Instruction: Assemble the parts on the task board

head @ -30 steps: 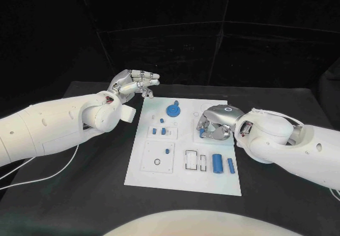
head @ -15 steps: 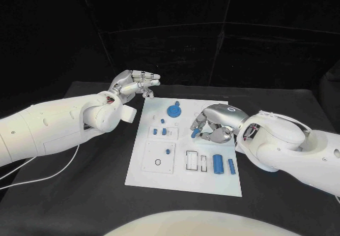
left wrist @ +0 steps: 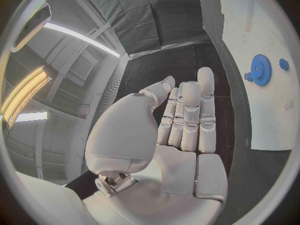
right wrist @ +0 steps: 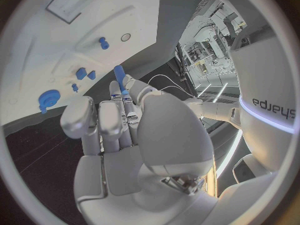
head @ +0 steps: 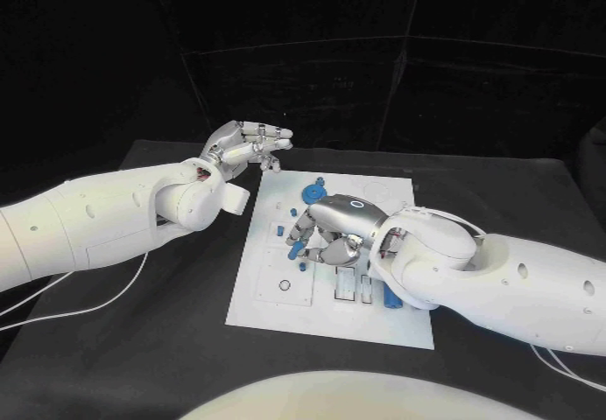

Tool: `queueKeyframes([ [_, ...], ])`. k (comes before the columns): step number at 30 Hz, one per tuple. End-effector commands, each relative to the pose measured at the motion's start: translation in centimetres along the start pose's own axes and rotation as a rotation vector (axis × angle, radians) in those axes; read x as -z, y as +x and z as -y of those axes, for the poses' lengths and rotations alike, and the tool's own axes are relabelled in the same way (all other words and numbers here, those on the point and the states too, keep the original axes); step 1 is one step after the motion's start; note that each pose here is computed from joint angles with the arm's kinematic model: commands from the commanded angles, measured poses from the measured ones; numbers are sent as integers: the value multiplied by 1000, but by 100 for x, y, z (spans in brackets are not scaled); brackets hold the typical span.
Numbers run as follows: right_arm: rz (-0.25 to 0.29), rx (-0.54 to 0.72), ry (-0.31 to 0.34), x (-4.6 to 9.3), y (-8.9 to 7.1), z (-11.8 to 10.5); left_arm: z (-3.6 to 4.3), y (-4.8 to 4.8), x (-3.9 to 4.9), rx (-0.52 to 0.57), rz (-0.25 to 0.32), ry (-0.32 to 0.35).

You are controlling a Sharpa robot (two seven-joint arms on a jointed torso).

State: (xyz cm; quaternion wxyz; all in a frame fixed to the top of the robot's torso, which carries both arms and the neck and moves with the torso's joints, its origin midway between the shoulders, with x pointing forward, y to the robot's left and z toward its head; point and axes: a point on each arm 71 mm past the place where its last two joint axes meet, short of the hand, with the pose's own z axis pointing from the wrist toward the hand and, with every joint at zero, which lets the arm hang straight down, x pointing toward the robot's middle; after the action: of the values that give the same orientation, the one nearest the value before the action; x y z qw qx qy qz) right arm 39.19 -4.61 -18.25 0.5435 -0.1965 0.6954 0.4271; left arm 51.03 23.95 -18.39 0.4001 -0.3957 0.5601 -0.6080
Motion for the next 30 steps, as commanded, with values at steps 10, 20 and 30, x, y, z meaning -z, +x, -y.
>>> queueKeyframes([
  [10,-105,12,-83,-164,396,-116,10,54,-31,10,-17,7],
  [20,-144,42,-70,-200,495,-84,8,66,-40,11,-20,7],
  [30,-163,91,-57,-195,516,-52,5,66,-43,11,-20,6],
])
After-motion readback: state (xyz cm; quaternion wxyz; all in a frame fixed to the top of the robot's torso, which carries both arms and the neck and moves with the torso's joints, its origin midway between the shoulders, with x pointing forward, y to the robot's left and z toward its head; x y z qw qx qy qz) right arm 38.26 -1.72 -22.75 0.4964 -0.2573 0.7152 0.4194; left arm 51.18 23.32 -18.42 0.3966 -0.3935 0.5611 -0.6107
